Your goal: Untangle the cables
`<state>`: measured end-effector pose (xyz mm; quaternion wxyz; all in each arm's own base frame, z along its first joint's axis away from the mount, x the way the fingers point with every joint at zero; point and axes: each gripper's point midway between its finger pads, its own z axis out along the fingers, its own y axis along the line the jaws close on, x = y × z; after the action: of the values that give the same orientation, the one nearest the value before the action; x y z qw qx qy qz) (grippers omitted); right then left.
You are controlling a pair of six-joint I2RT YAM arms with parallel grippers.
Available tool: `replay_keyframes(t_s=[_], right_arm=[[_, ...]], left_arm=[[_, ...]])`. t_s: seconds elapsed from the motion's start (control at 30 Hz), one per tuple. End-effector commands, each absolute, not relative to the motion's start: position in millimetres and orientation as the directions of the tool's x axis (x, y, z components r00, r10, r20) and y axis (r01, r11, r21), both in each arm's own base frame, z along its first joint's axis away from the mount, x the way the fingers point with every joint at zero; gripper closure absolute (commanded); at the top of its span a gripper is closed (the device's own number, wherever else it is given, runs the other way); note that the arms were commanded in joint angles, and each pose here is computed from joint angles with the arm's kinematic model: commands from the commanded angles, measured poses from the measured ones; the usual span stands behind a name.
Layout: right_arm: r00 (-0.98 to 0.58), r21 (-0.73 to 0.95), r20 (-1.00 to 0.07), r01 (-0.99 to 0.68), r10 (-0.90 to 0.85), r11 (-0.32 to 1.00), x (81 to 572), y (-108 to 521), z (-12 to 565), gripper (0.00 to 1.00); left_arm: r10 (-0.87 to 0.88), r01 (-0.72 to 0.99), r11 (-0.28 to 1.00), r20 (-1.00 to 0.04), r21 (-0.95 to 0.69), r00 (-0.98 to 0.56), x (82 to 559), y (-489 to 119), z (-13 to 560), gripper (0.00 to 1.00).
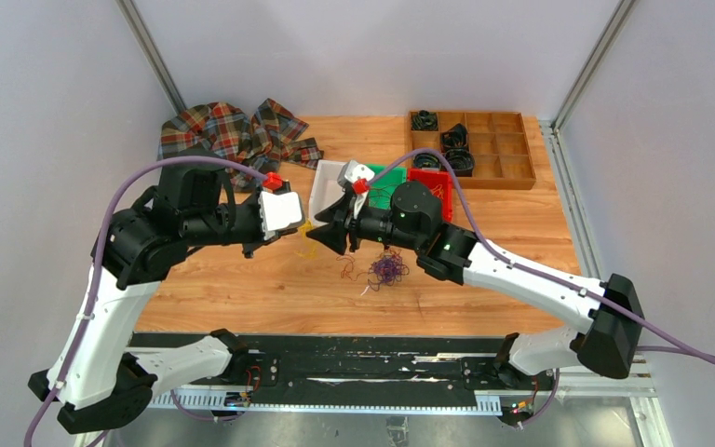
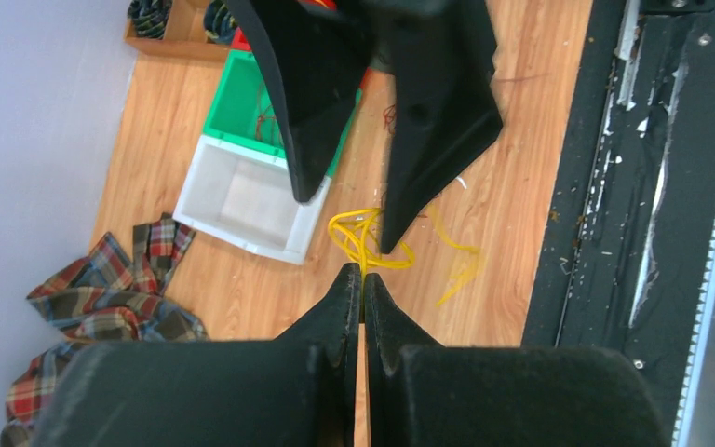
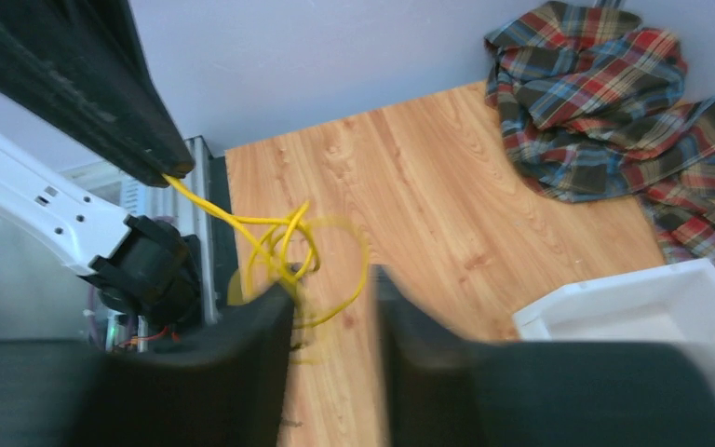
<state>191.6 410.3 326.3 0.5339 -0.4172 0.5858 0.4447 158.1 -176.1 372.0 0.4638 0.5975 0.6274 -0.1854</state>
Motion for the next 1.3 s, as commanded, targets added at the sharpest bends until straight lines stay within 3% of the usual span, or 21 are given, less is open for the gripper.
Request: replay_keyframes(t_s=[0.0, 0.03, 0.13, 0.23, 0.3, 0.37, 0.47, 0.53, 0.7, 0.87, 1.27], right_arm=[[-0.025, 0.036, -0.999, -0.955, 0.043, 0.293, 201.8, 404.2, 349.0, 0.89], [-0.021, 0.032, -0.999, -0.951, 0.039, 0.308, 203.9, 401.2, 347.1, 0.98], [-0.009, 0.019, -0.999, -0.936, 0.032, 0.351, 209.9, 390.1, 345.4, 0.99], [-0.036, 0.037, -0.999, -0.914, 0.011, 0.404, 224.5, 373.4, 335.6, 0.99], [-0.062, 0.054, -0.998, -0.894, -0.004, 0.445, 235.1, 360.6, 324.2, 0.99], [-0.085, 0.066, -0.996, -0.863, -0.014, 0.502, 249.5, 344.8, 315.1, 0.99], [-0.115, 0.078, -0.993, -0.803, -0.025, 0.59, 273.0, 317.7, 302.2, 0.99], [-0.132, 0.065, -0.99, -0.743, -0.05, 0.666, 292.1, 296.0, 291.8, 0.99], [-0.224, 0.014, -0.969, -0.479, -0.107, 0.878, 346.6, 221.3, 261.0, 0.99], [-0.337, -0.014, -0.937, -0.226, -0.092, 0.974, 378.5, 155.6, 232.6, 0.99], [-0.503, -0.059, -0.858, -0.107, -0.105, 0.993, 412.1, 135.2, 160.1, 0.99]], left_arm=[[0.526, 0.93, 0.208, -0.836, 0.303, 0.154, 149.8, -181.5, 382.8, 0.99], [0.529, 0.931, 0.206, -0.835, 0.3, 0.152, 150.0, -181.8, 381.0, 1.0], [0.536, 0.931, 0.217, -0.832, 0.295, 0.139, 153.8, -182.2, 375.3, 0.98], [0.56, 0.909, 0.264, -0.819, 0.322, 0.127, 167.6, -178.7, 371.3, 0.86], [0.579, 0.885, 0.306, -0.806, 0.35, 0.119, 179.1, -174.4, 369.8, 0.71], [0.591, 0.858, 0.353, -0.8, 0.373, 0.104, 190.4, -170.6, 370.0, 0.39], [0.601, 0.841, 0.383, -0.794, 0.383, 0.088, 198.2, -167.9, 369.0, 0.2], [0.606, 0.832, 0.4, -0.792, 0.383, 0.073, 201.7, -166.2, 366.7, 0.01], [0.632, 0.822, 0.412, -0.773, 0.393, 0.053, 206.9, -161.7, 357.4, 0.02], [0.645, 0.825, 0.411, -0.764, 0.387, 0.037, 205.3, -158.9, 347.4, 0.02], [0.653, 0.821, 0.416, -0.757, 0.392, 0.03, 200.6, -152.6, 340.4, 0.02]])
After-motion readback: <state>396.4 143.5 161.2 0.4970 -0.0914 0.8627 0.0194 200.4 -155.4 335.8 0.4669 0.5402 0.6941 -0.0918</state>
